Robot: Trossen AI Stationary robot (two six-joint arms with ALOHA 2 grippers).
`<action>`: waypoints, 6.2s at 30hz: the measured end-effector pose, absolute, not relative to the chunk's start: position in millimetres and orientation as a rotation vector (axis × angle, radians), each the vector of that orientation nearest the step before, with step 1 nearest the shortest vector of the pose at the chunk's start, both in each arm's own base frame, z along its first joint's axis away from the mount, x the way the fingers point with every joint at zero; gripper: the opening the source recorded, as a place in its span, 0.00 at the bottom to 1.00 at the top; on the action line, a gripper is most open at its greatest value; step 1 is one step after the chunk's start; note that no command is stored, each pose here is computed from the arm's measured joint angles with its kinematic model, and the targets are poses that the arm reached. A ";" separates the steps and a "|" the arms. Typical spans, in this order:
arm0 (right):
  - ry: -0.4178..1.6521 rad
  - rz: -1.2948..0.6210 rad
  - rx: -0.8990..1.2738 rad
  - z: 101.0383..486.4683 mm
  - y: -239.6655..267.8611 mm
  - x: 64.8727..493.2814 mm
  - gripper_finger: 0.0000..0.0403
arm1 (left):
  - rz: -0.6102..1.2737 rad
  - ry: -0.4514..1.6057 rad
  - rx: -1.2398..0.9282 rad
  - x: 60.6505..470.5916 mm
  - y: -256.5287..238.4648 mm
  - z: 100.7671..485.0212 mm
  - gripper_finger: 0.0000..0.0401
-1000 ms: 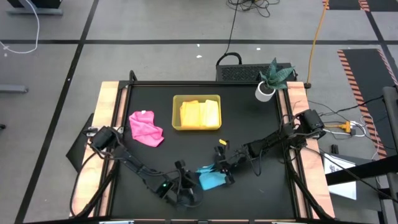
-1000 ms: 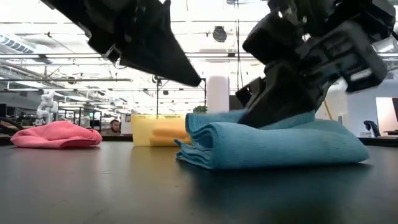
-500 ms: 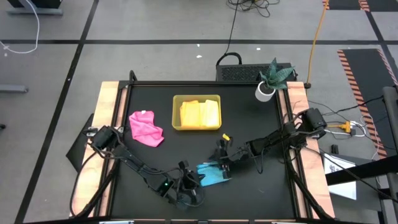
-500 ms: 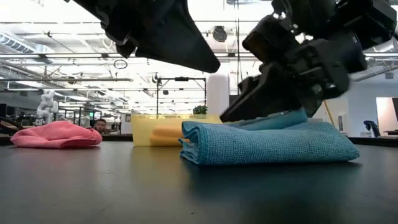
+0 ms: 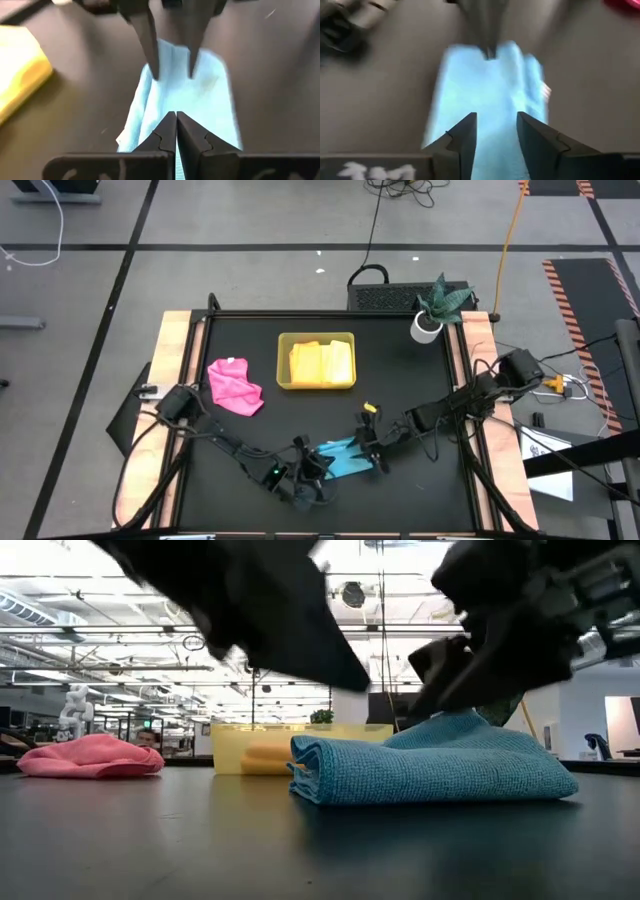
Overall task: Fold microfiber towels
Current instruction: Fold the blue microfiber cloth
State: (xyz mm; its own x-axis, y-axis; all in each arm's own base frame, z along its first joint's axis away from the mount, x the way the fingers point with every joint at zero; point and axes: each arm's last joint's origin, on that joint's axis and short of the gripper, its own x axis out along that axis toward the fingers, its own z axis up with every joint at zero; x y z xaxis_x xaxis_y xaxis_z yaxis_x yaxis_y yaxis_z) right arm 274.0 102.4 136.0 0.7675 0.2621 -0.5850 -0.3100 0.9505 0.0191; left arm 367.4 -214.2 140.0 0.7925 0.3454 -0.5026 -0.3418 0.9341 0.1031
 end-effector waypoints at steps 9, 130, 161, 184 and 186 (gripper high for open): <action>0.640 0.055 -0.017 108.1 81.4 250.0 0.15 | 0.523 0.620 -0.133 377.8 -181.3 116.0 0.01; 0.531 0.273 -0.221 132.6 92.3 279.6 0.01 | 0.199 0.554 -0.103 370.7 -140.3 112.4 0.02; 0.581 0.206 -0.136 111.7 80.4 287.9 0.01 | 0.178 0.578 -0.085 361.6 -150.1 123.1 0.06; 0.502 0.235 -0.139 128.5 88.2 286.2 0.01 | 0.151 0.601 -0.062 373.8 -140.0 87.1 0.02; 0.522 0.227 -0.138 126.1 85.7 286.3 0.01 | 0.134 0.595 -0.057 374.4 -140.6 87.5 0.03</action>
